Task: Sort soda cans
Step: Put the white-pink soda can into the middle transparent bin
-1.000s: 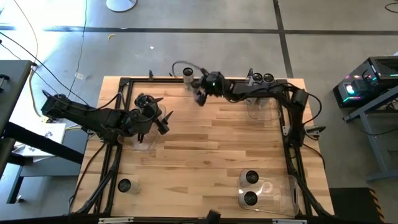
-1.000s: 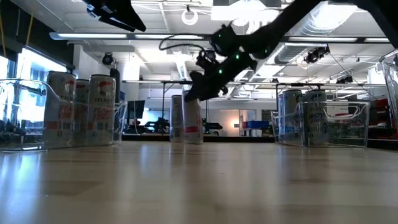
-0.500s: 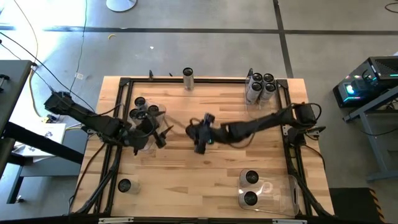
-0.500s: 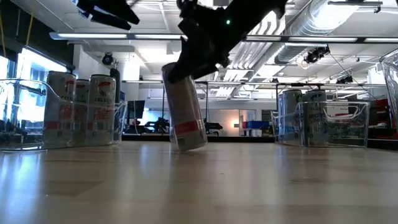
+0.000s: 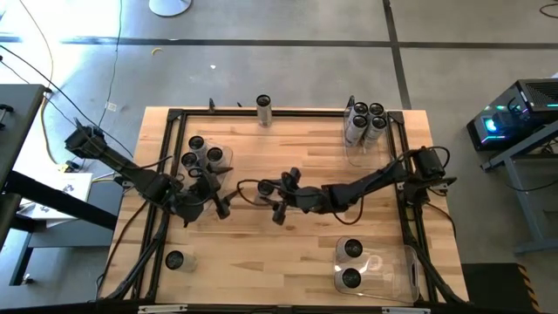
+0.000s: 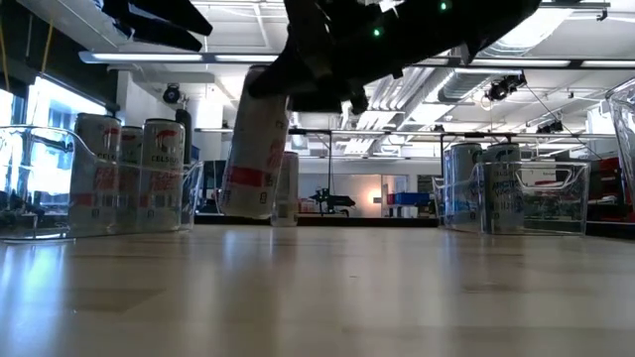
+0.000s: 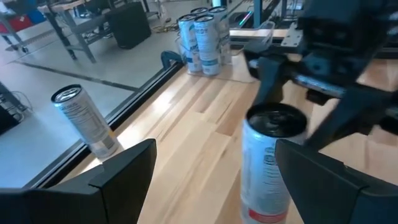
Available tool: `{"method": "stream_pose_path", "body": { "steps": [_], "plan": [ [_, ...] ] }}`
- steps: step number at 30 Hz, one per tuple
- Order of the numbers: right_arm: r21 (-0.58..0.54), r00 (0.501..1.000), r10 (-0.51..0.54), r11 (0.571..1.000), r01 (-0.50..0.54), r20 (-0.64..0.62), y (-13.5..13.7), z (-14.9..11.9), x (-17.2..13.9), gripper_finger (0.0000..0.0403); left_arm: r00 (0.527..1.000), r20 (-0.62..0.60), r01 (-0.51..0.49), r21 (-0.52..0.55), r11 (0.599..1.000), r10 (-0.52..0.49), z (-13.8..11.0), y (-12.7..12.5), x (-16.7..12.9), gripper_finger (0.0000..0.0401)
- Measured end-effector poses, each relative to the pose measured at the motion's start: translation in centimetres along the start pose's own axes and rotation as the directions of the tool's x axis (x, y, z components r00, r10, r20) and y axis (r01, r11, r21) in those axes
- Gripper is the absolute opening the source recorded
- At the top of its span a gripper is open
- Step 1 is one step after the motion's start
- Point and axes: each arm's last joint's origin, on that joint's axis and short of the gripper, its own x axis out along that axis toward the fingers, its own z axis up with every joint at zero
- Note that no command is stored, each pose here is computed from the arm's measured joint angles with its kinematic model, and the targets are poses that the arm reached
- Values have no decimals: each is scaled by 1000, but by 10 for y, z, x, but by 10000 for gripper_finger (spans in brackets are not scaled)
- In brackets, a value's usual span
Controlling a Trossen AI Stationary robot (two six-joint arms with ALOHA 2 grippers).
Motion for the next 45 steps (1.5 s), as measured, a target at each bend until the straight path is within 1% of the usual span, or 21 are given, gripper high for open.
{"method": "stream_pose_path", "body": {
  "steps": [4, 8, 14, 20, 22, 24, 28, 31, 34, 39, 45],
  "plan": [
    [44, 1000, 8, 999, -6, -27, -2, -7, 2, 239, 1000, 2, 7, 1, 1000, -7, 0, -1, -1, 323],
    [48, 999, 11, 999, -10, -30, -1, -9, 3, 251, 1000, 2, 7, 9, 1000, -7, 0, -1, -1, 323],
    [34, 998, 19, 999, -17, -60, -1, -15, 5, 256, 1000, 2, 7, 7, 1000, -7, 0, -1, -1, 323],
    [76, 992, 101, 993, -94, -80, 0, -15, 6, 258, 1000, 1, 19, 14, 1000, -19, -1, -3, -2, 323],
    [79, 986, 139, 988, -132, -90, -1, -15, 7, 258, 1000, 2, 17, 20, 1000, -17, -2, -4, -2, 323],
    [107, 977, 188, 978, -177, -99, -3, -15, 9, 259, 1000, 1, 16, 22, 1000, -16, -2, -4, -2, 323],
    [135, 966, 234, 966, -219, -111, -10, -14, 12, 272, 1000, -2, 18, 28, 999, -18, -2, -4, -2, 323],
    [150, 965, 238, 964, -221, -106, -13, -13, 14, 281, 1000, -1, 18, 21, 1000, -18, -2, -4, -2, 323],
    [129, 967, 237, 966, -224, -96, -14, -12, 14, 282, 1000, -1, 19, 21, 1000, -19, -2, -4, -2, 323],
    [81, 977, 189, 980, -182, -96, -16, -9, 11, 283, 1000, -2, 19, 21, 1000, -19, -2, -4, -2, 323],
    [62, 980, 149, 988, -142, -134, -20, -3, 4, 284, 1000, -1, 19, 22, 1000, -19, -2, -4, -2, 323]
  ]
}}
